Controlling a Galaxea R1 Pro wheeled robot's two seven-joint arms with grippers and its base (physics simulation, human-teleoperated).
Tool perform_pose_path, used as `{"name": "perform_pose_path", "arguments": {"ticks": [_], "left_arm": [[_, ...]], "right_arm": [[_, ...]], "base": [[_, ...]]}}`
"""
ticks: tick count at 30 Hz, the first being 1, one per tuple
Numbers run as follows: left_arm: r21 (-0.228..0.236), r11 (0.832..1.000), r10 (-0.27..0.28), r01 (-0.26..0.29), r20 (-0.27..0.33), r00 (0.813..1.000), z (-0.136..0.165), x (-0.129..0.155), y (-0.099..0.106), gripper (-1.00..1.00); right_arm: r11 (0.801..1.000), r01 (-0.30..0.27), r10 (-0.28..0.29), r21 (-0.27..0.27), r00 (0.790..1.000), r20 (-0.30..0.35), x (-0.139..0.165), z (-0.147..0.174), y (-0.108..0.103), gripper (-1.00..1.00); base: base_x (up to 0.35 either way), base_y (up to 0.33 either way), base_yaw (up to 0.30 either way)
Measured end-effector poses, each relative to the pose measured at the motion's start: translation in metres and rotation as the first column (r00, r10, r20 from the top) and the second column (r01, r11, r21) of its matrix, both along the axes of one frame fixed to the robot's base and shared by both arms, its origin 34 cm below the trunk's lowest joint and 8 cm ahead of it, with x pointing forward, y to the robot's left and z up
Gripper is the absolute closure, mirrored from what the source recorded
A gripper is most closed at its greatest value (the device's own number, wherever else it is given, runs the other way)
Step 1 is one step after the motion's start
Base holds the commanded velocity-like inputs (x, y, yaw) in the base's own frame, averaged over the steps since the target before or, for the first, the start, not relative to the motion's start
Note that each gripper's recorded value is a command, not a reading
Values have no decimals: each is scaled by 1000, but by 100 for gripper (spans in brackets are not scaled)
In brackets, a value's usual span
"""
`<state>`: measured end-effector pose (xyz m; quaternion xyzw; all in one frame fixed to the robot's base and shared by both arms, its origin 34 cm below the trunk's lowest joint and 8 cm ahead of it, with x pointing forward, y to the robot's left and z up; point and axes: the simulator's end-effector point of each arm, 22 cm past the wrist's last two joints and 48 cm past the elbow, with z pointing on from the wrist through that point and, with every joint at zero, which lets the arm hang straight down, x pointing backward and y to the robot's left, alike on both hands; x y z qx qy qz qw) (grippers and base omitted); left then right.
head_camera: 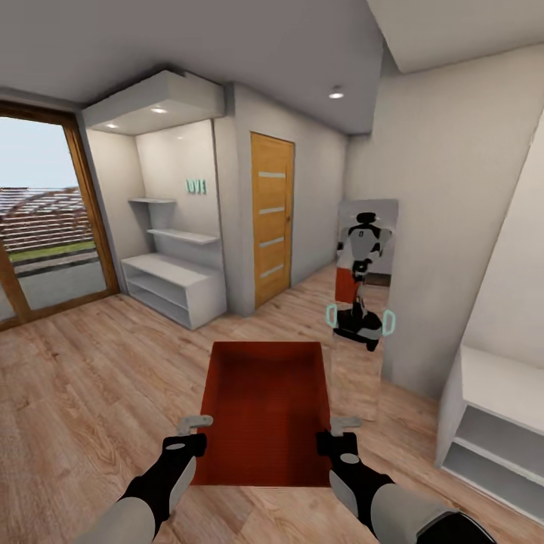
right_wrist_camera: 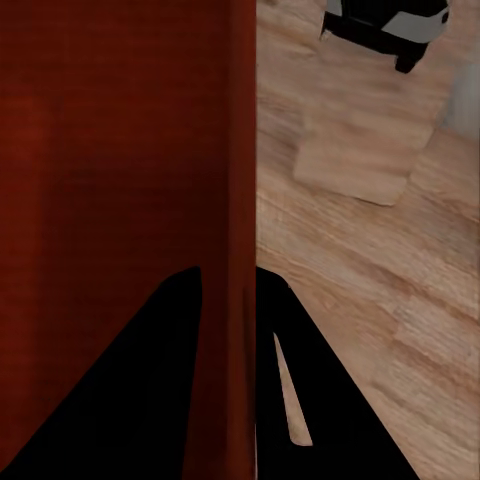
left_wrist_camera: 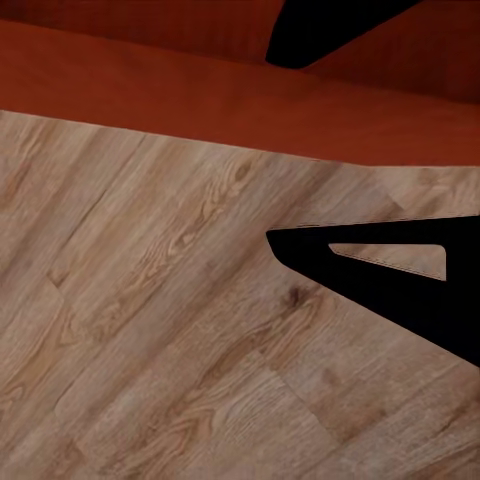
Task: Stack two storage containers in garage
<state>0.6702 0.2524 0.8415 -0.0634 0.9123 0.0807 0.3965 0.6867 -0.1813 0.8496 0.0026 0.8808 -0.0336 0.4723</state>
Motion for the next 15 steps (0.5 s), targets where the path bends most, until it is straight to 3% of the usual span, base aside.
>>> {"name": "perform_pose_path", "arguments": {"ticks": [15], "left_arm": [[-1, 1000, 0, 0, -5, 1000, -2, -2, 0, 100]], "right_arm": [[1000, -1, 1, -2, 1000, 1, 0, 1, -1, 100]], "base": [[322, 0, 25]]}}
